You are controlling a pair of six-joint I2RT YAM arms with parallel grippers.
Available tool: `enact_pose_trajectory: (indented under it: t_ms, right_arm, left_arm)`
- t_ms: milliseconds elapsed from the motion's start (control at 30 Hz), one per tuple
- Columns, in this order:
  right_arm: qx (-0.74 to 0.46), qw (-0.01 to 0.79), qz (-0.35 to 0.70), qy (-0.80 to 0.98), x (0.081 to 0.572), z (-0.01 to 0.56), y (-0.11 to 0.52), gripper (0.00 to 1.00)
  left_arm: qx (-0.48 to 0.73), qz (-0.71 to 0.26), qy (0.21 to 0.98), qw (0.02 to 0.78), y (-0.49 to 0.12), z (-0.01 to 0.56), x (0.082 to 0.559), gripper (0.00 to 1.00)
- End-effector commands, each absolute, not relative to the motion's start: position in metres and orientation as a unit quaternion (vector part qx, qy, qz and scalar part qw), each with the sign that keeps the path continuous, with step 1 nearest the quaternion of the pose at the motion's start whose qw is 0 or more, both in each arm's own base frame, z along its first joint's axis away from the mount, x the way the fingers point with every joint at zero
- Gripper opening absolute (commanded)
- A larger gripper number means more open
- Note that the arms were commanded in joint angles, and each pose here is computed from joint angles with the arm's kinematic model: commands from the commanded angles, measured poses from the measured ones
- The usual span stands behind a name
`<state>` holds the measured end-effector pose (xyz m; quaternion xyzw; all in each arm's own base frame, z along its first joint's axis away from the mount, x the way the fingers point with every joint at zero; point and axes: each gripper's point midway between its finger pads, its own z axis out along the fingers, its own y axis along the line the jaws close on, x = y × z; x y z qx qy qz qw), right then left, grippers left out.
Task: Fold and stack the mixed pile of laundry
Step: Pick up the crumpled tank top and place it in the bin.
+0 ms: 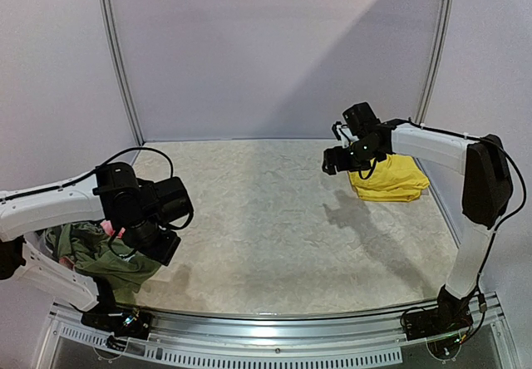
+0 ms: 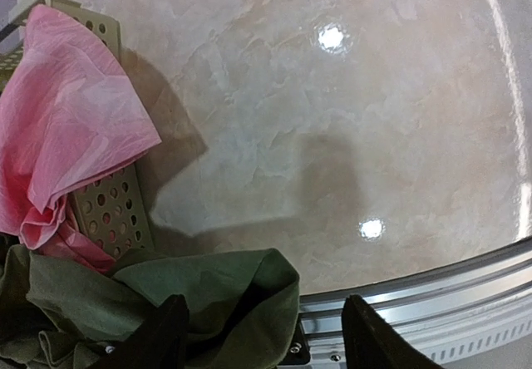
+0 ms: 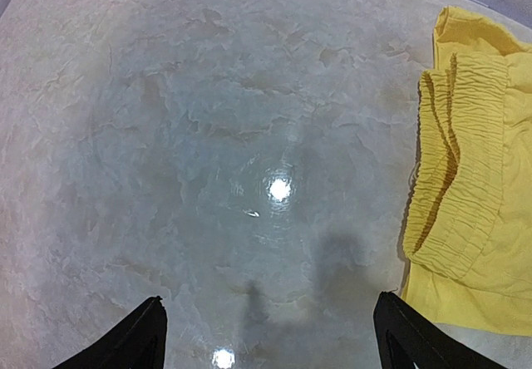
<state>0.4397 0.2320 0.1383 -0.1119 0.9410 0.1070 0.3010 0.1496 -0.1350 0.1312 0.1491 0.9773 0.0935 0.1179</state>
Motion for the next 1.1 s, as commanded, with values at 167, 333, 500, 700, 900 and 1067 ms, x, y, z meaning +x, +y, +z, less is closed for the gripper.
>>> enact_pose_trajectory:
  t_ms: [167,333,500,700,900,1067]
  right_arm:
    - [-0.111,0.3,0.115,0.94,0.429,0.139,0.233,0.87]
    - [-0.111,0.299,0.114,0.941,0.429,0.138,0.233,0.87]
    - [-0.111,0.296,0.114,0.942,0.429,0.134,0.233,0.87]
    - [-0.105,0.298,0.116,0.942,0.428,0.133,0.232,0.87]
    - [-0.101,0.317,0.126,0.935,0.427,0.147,0.233,0.87]
    - [-0.101,0.332,0.131,0.929,0.424,0.158,0.231,0.87]
  left_arm:
    - [0.173,0.201,0.964,-0.002,-0.077,0.118,0.101,0.49]
    - [0.176,0.205,0.963,-0.005,-0.075,0.115,0.1,0.26]
    - [0.172,0.199,0.964,0.046,-0.083,0.131,0.118,0.0]
    - [0.147,0.178,0.958,0.17,-0.101,0.18,0.159,0.0]
    - [0.113,0.126,0.937,0.305,-0.124,0.255,0.199,0.0]
    - [0.09,0.083,0.898,0.423,-0.139,0.339,0.228,0.0]
